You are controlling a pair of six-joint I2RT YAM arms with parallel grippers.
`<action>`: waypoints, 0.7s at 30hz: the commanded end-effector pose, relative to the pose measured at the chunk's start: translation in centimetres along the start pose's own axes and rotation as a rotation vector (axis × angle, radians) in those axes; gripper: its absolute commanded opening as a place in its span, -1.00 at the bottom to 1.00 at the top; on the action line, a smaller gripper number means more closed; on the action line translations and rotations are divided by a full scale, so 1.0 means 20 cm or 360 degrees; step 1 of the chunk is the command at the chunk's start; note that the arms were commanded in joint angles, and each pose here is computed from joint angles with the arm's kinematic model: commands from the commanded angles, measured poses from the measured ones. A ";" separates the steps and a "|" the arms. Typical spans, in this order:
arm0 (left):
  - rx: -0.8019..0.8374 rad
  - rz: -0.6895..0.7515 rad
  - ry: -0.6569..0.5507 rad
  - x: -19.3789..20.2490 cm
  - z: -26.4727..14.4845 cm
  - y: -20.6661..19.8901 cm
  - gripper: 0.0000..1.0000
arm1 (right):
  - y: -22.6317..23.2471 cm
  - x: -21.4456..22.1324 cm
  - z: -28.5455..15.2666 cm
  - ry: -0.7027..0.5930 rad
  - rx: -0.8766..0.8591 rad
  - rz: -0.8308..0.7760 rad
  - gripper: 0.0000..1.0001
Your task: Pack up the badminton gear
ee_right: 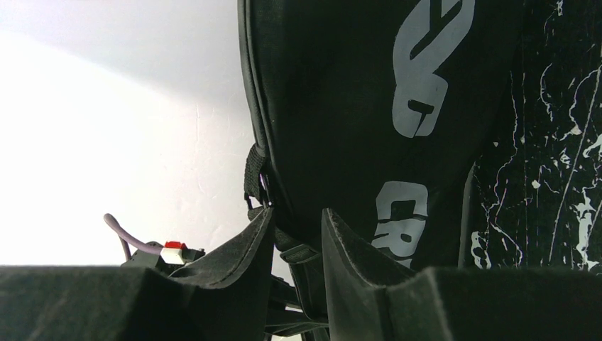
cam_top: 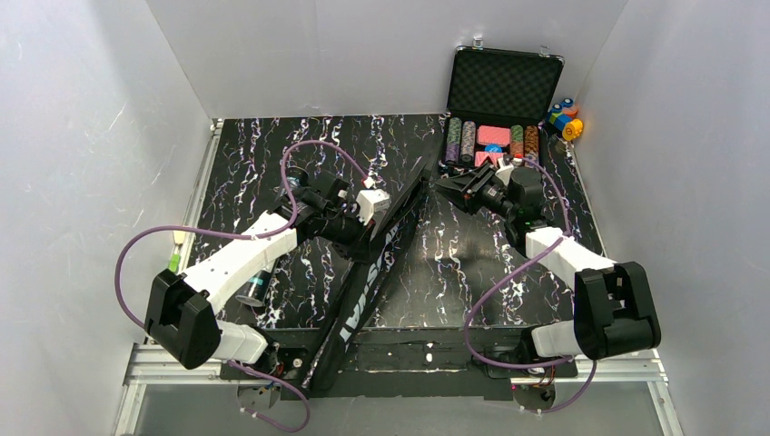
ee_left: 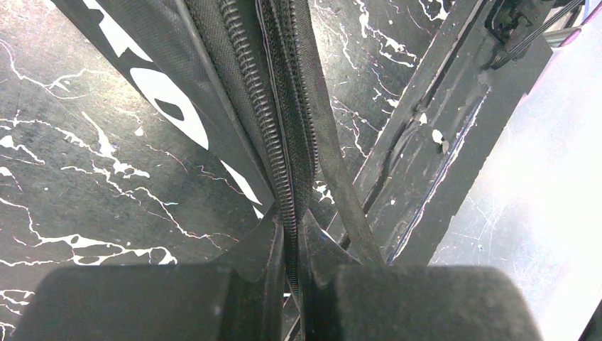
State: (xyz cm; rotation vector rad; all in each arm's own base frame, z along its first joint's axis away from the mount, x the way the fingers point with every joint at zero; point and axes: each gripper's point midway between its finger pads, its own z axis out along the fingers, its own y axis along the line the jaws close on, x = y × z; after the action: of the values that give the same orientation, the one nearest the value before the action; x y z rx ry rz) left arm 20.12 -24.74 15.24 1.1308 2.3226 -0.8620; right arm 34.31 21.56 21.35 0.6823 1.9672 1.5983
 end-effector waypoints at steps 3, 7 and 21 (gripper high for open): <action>0.0054 0.0109 -0.0205 -0.20 -0.08 -0.06 -1.00 | 0.15 0.00 0.04 0.0022 -0.0148 -0.0070 -0.28; 0.0050 0.0109 -0.0200 -0.19 -0.08 -0.05 -1.00 | 0.19 0.01 0.04 0.0026 -0.0172 -0.0091 -0.29; 0.0052 0.0112 -0.0204 -0.18 -0.08 -0.06 -1.00 | 0.22 0.01 0.03 -0.0005 -0.0177 -0.0102 -0.32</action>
State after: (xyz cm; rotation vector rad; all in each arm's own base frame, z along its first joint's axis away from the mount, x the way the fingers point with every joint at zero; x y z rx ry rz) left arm 20.12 -24.75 15.25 1.1305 2.3227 -0.8626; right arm 34.46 22.56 22.38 0.6516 1.9413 1.6253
